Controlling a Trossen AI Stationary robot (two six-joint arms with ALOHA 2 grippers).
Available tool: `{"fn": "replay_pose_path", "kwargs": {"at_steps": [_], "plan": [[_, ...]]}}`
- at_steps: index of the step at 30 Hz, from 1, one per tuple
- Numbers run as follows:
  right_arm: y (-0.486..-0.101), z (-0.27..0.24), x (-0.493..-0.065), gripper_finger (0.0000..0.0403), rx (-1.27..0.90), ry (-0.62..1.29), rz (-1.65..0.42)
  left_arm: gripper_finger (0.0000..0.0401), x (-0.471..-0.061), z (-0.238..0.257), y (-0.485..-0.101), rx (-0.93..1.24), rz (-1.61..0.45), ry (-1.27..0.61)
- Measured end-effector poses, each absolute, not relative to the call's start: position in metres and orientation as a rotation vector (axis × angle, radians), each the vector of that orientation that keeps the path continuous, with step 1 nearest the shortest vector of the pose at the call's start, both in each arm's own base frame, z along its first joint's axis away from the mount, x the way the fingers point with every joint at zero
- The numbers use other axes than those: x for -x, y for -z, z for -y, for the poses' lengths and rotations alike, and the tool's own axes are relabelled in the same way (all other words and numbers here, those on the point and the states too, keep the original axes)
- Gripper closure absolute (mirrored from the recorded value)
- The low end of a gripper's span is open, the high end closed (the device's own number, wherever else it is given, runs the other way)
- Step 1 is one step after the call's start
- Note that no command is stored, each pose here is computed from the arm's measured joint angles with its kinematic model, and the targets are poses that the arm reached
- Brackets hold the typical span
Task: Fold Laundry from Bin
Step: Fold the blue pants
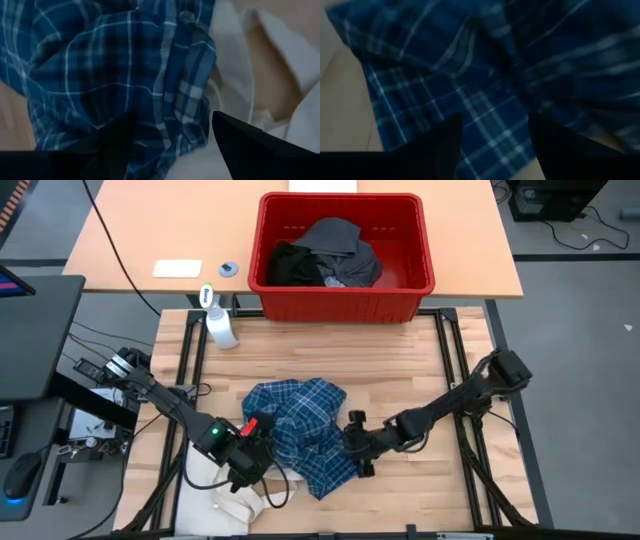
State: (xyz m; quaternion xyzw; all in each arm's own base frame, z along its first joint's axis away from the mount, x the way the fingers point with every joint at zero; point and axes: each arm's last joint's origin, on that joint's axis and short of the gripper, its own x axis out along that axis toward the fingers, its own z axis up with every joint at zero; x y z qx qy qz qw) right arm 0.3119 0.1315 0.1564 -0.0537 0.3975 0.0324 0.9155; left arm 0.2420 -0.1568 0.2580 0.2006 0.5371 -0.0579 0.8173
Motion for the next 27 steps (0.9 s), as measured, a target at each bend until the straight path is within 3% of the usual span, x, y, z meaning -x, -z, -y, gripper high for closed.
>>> {"fn": "replay_pose_path", "kwargs": {"at_steps": [4, 10, 18, 23, 27], "plan": [[-0.127, -0.14, -0.318, 0.0168, 0.126, -0.085, -0.858, 0.0129, -0.243, 0.155, -0.261, -0.451, -1.123, 0.127], [-0.115, -0.135, -0.314, 0.0168, 0.082, -0.048, -1.009, 0.0129, -0.248, 0.148, -0.261, -0.511, -1.1, 0.107], [-0.138, -0.099, -0.276, 0.0177, 0.074, 0.178, -1.321, 0.0129, -0.254, 0.139, -0.264, -0.618, -1.026, -0.065], [-0.152, -0.076, -0.24, 0.0187, 0.108, 0.44, -1.587, 0.0129, -0.253, 0.129, -0.263, -0.583, -1.068, -0.152], [-0.166, -0.067, -0.223, 0.019, 0.126, 0.544, -1.633, 0.0129, -0.255, 0.119, -0.252, -0.557, -1.094, -0.201]]}}
